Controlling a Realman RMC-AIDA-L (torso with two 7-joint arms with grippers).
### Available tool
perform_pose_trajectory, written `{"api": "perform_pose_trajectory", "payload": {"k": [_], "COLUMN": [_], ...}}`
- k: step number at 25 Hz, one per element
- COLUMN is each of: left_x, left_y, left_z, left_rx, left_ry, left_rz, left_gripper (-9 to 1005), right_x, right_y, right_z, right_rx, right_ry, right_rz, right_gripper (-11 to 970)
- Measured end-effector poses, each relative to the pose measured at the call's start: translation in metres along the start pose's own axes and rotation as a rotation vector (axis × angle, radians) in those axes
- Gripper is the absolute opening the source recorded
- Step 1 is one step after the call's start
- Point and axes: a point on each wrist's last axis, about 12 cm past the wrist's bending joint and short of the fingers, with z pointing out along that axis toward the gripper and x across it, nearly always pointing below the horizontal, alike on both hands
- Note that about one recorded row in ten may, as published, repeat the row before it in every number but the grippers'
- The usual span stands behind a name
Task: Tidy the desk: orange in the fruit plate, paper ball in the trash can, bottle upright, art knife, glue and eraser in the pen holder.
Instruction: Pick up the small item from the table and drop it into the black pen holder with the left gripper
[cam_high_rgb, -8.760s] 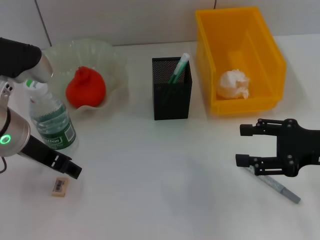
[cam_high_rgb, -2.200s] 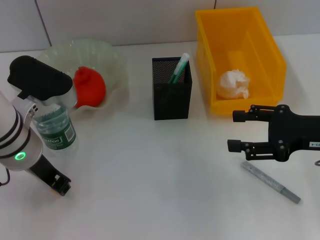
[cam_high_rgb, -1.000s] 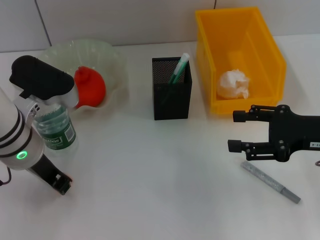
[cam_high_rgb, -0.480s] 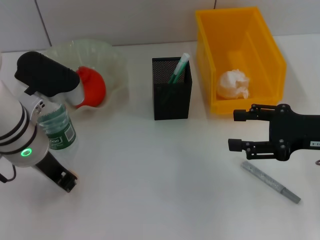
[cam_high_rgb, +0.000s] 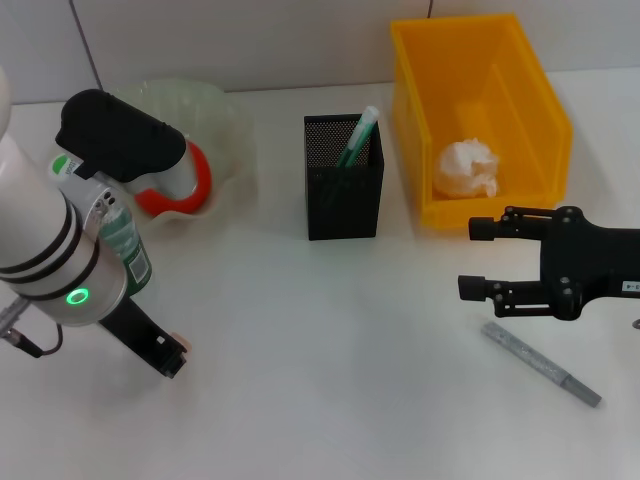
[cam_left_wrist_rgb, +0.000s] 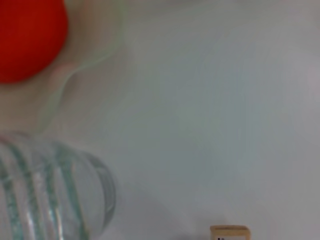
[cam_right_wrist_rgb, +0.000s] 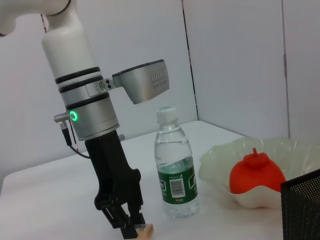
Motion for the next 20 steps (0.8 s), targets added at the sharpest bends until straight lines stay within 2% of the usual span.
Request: {"api": "perform_pose_trajectory", "payload": {"k": [11,15,20], "left_x": [-0.007,-0.019,-0.026], "left_y": [-0.008,-0.016,-0.020], "left_z": [-0.006,-0.010,-0.012], "left_rx": [0.021,0.045,0.058], "left_ry": [-0.040,-0.090,-0.132], "left_rz": [0.030,0.062,0.078], "left_gripper": [273,273,273], "right_x": [0.001,0.001,0.001], "right_y": [0.001,0.001,0.001], "right_z": [0.000,0.000,-0.001], "right_rx": [-0.002,-0.002,-0.001], "right_ry": [-0.004,-0.005,-0.004], "right_rz": [0.003,0.003,0.002], "right_gripper": [764,764,765]}}
